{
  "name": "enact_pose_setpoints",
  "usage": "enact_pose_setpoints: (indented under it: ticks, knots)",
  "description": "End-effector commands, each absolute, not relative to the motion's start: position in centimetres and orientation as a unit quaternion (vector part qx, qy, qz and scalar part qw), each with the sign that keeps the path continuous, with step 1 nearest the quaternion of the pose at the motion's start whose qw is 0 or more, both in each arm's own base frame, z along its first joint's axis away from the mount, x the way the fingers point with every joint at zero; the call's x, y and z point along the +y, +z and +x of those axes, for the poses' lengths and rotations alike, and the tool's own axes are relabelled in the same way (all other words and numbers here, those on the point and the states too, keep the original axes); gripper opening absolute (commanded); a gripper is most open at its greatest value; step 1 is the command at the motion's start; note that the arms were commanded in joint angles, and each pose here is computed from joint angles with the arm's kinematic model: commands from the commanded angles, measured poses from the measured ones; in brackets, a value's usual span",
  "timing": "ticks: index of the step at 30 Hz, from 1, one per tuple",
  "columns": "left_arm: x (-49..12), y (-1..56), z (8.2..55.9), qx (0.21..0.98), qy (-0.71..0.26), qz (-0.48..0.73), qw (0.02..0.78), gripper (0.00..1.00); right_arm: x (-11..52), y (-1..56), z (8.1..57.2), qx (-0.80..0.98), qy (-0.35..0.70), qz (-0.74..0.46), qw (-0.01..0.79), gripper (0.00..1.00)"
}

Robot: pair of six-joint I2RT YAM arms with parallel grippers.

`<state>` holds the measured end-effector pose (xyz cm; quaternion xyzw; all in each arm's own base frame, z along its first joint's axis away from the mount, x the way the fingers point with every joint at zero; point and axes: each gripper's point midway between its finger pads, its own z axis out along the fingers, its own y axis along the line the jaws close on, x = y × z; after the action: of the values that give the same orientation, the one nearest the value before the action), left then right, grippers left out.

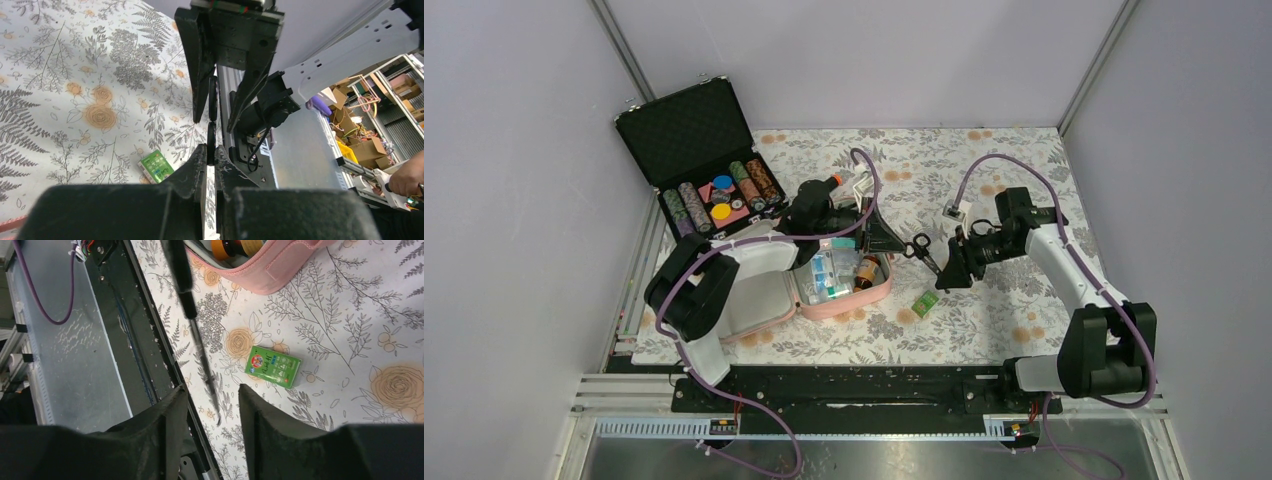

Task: Organize the medicine kit

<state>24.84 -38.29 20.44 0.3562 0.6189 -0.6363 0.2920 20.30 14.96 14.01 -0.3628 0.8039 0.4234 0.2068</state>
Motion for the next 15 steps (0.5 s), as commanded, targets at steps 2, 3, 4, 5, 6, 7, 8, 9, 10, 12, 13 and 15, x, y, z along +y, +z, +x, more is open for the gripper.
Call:
enact_pose_setpoints:
  ticks: [2, 3, 4, 5, 6, 7, 8, 9, 10, 12, 13, 15]
  knots:
    - [-37.9, 23.7, 24.7, 0.567, -0.671, 0.364, 0.310, 0.00, 16.3, 14.7, 20.4, 0.787, 0.451, -0.369, 0.203, 0.33]
    - [-37.9, 23.8, 24.8, 0.567, -0.674, 0.360, 0.308, 0.00, 16.3, 14.7, 20.4, 0.787, 0.453, -0.367, 0.200, 0.26]
    - [-37.9, 23.7, 24.8, 0.567, -0.676, 0.357, 0.306, 0.00, 16.4, 14.8, 20.5, 0.787, 0.455, -0.366, 0.200, 0.21]
    - [-38.0, 23.7, 24.9, 0.568, -0.676, 0.356, 0.307, 0.00, 16.4, 14.9, 20.6, 0.786, 0.457, -0.365, 0.201, 0.16]
    - [-38.0, 23.6, 25.0, 0.570, -0.675, 0.354, 0.306, 0.00, 16.5, 15.1, 20.6, 0.785, 0.458, -0.364, 0.202, 0.11]
    - [-38.1, 23.5, 25.2, 0.574, -0.673, 0.350, 0.308, 0.03, 16.6, 15.4, 20.6, 0.782, 0.464, -0.363, 0.205, 0.06]
    - [-38.1, 23.3, 25.5, 0.580, -0.669, 0.345, 0.311, 0.15, 16.8, 15.7, 20.5, 0.778, 0.469, -0.362, 0.208, 0.01]
    - [-38.1, 23.1, 25.8, 0.586, -0.663, 0.339, 0.318, 0.28, 17.0, 16.1, 20.4, 0.775, 0.475, -0.360, 0.210, 0.00]
    - [-38.2, 22.9, 26.1, 0.591, -0.657, 0.337, 0.326, 0.39, 17.1, 16.4, 20.3, 0.771, 0.481, -0.359, 0.211, 0.00]
    - [-38.3, 22.8, 26.2, 0.593, -0.651, 0.339, 0.332, 0.49, 17.4, 16.8, 20.1, 0.767, 0.491, -0.356, 0.210, 0.00]
    - [-38.4, 22.8, 26.2, 0.593, -0.651, 0.341, 0.329, 0.51, 17.5, 17.0, 20.1, 0.765, 0.494, -0.356, 0.209, 0.00]
    - [-38.6, 22.9, 26.1, 0.591, -0.658, 0.340, 0.320, 0.51, 17.7, 17.0, 20.1, 0.765, 0.497, -0.355, 0.205, 0.00]
